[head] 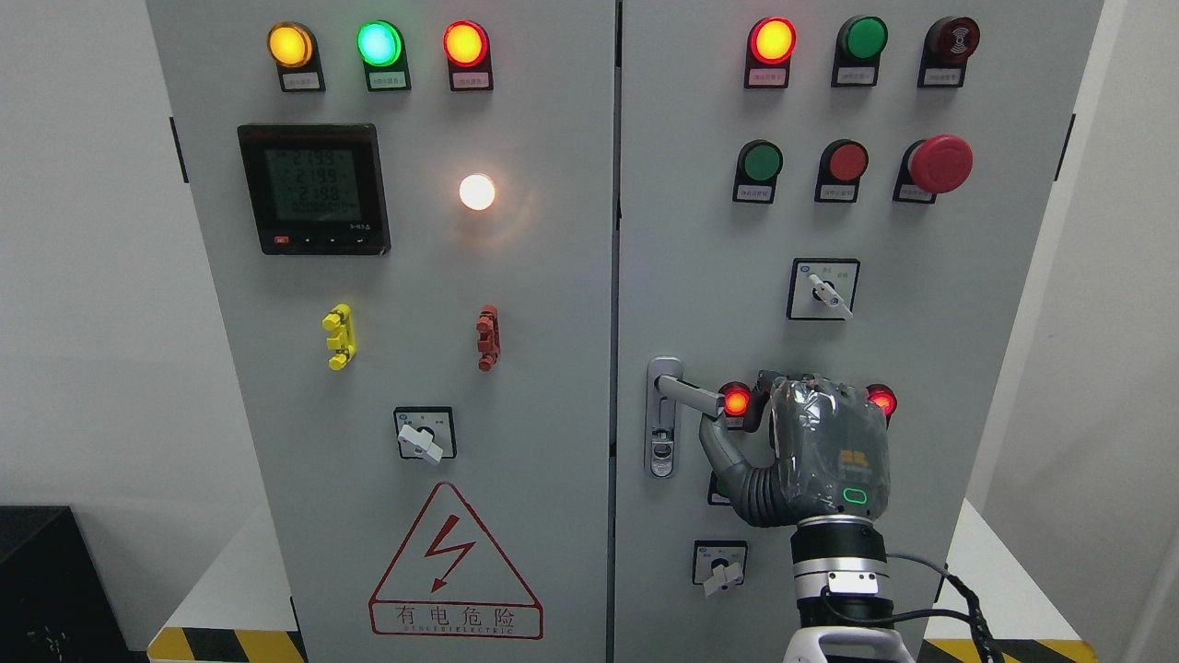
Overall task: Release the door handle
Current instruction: 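Open the right hand off the handle and lower it away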
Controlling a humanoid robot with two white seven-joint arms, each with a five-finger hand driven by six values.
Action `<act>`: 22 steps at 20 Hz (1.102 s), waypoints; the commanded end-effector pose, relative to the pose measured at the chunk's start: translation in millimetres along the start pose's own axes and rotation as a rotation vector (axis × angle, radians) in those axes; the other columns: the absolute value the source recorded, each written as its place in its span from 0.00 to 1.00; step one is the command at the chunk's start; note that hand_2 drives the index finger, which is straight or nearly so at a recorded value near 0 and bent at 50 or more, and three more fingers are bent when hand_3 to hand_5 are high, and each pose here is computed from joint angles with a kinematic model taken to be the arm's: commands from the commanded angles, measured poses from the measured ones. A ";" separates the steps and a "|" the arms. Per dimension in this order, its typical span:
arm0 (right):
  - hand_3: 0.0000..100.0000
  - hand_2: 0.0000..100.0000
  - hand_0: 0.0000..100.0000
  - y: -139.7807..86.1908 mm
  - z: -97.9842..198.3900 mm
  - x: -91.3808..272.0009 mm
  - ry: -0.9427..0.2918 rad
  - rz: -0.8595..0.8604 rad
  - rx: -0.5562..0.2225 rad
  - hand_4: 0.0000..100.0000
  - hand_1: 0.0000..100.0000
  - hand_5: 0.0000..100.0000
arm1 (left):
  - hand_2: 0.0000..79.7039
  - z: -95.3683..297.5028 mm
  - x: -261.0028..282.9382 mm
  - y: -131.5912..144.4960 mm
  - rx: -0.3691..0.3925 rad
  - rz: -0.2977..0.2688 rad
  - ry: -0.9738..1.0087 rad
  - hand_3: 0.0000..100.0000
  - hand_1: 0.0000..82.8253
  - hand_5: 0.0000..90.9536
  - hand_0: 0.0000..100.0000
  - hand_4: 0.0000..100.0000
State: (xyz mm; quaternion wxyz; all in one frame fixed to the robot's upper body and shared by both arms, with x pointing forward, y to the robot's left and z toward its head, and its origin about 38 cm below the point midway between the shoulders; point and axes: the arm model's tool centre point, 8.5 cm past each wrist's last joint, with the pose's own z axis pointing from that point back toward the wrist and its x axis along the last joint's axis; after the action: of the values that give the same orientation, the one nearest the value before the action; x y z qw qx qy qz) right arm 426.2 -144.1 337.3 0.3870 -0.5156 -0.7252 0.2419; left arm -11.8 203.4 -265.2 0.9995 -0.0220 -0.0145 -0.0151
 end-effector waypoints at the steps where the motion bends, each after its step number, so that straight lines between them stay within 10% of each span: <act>1: 1.00 0.72 0.48 0.9 2.9 -0.4 -0.002 -0.001 -0.002 0.78 0.39 0.71 | 0.05 0.0 0.0 -0.5 -0.001 0.000 0.000 0.11 0.00 0.00 0.00 0.00; 17: 0.93 0.63 0.49 12.5 66.7 -25.1 -0.067 -0.042 -0.011 0.76 0.38 0.67 | 0.05 0.0 0.1 -0.5 -0.001 0.000 -0.001 0.11 0.00 0.00 0.00 0.00; 22: 0.69 0.48 0.49 11.3 100.9 -55.3 -0.051 -0.055 0.012 0.65 0.35 0.54 | 0.05 0.0 0.1 0.5 0.000 0.000 -0.001 0.11 0.00 0.00 0.00 0.00</act>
State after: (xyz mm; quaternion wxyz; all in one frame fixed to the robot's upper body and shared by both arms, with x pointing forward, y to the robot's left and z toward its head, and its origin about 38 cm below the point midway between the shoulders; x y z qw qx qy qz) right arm 384.0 -149.4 272.9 0.3532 -0.4755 -0.7598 0.2681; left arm -11.8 203.3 -265.2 0.9995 -0.0221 -0.0143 -0.0151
